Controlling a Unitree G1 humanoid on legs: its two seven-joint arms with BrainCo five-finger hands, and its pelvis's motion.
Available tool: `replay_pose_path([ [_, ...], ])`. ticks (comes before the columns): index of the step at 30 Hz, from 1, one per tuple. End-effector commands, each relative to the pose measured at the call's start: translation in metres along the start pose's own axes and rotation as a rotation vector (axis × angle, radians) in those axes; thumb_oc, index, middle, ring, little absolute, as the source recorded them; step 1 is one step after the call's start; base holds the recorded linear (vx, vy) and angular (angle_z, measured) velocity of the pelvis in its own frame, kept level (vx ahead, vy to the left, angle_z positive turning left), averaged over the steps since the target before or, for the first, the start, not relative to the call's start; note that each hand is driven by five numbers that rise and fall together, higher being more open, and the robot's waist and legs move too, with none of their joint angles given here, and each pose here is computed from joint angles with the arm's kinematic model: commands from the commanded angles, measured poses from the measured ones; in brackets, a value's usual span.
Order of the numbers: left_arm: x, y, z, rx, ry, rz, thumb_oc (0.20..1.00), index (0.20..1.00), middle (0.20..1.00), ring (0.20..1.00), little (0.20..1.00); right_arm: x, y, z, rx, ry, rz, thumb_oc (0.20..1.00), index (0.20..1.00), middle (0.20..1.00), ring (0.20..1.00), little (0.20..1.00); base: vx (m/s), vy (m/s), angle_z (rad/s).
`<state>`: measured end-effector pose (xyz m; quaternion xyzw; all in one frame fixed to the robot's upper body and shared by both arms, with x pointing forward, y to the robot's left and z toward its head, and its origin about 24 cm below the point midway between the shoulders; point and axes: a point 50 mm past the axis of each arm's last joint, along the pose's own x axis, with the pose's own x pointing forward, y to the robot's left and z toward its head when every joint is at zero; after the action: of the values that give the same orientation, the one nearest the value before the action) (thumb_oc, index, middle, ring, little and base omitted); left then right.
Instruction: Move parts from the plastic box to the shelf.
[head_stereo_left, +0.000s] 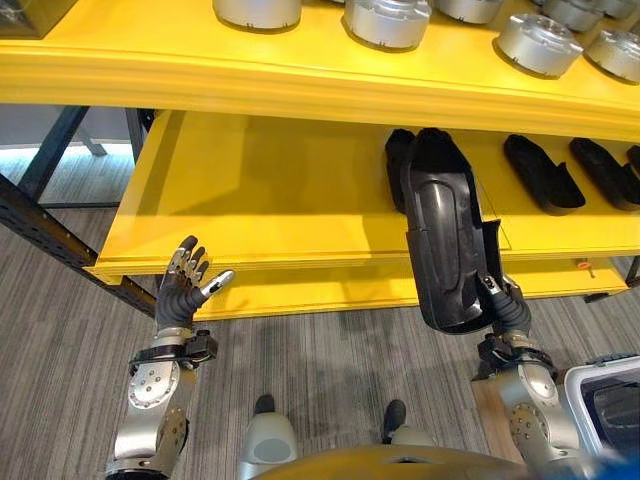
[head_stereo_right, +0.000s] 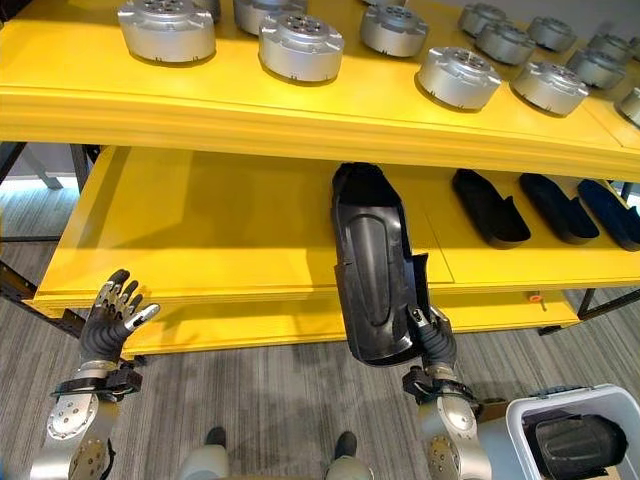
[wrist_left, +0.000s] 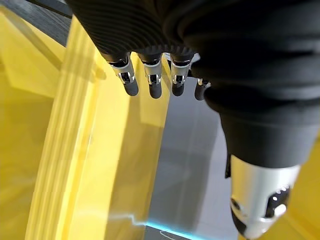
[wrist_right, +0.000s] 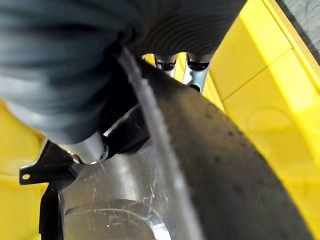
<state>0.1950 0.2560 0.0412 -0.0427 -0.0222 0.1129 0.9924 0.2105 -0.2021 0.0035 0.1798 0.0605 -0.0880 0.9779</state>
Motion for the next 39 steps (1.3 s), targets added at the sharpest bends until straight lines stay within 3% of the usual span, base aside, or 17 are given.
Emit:
replay_pose_path([
  [1,0.007,-0.003,0.029,0.022,-0.145,-0.034,1.000,1.000,1.000,1.000,1.000,0.027,0.030,0.045,0.001,-0.196,0.154,0.200,0.200,0.200,0.200,0.200,0.03,-0.025,0.24],
  [7,0.012,-0.005,0.034,0.024,-0.154,-0.052,1.000,1.000,1.000,1.000,1.000,0.058,0.067,0.056,0.038,-0.210,0.231,0.200,0.200,0.200,0.200,0.200,0.02,-0.062,0.23],
  [9,0.014,-0.008,0.041,0.003,-0.174,-0.073,1.000,1.000,1.000,1.000,1.000,0.085,0.090,0.074,0.035,-0.250,0.206,0.200,0.200,0.200,0.200,0.200,-0.02,-0.091,0.38],
  [15,0.018,-0.021,0.043,-0.019,-0.161,-0.139,1.000,1.000,1.000,1.000,1.000,0.107,0.130,0.119,0.154,-0.340,0.231,0.200,0.200,0.200,0.200,0.200,-0.01,-0.036,0.22],
  [19,0.022,-0.027,0.051,-0.016,-0.186,-0.185,1.000,1.000,1.000,1.000,1.000,0.130,0.129,0.178,0.203,-0.455,0.117,0.200,0.200,0.200,0.200,0.200,-0.05,-0.004,0.35],
  [29,0.029,-0.050,0.061,-0.046,-0.218,-0.300,1.000,1.000,1.000,1.000,1.000,0.144,0.131,0.287,0.259,-0.619,-0.022,0.200,0.200,0.200,0.200,0.200,-0.05,0.034,0.14],
  [39,0.035,-0.072,0.066,-0.063,-0.238,-0.371,1.000,1.000,1.000,1.000,1.000,0.153,0.114,0.304,0.340,-0.561,-0.149,0.200,0.200,0.200,0.200,0.200,-0.03,0.035,0.07],
])
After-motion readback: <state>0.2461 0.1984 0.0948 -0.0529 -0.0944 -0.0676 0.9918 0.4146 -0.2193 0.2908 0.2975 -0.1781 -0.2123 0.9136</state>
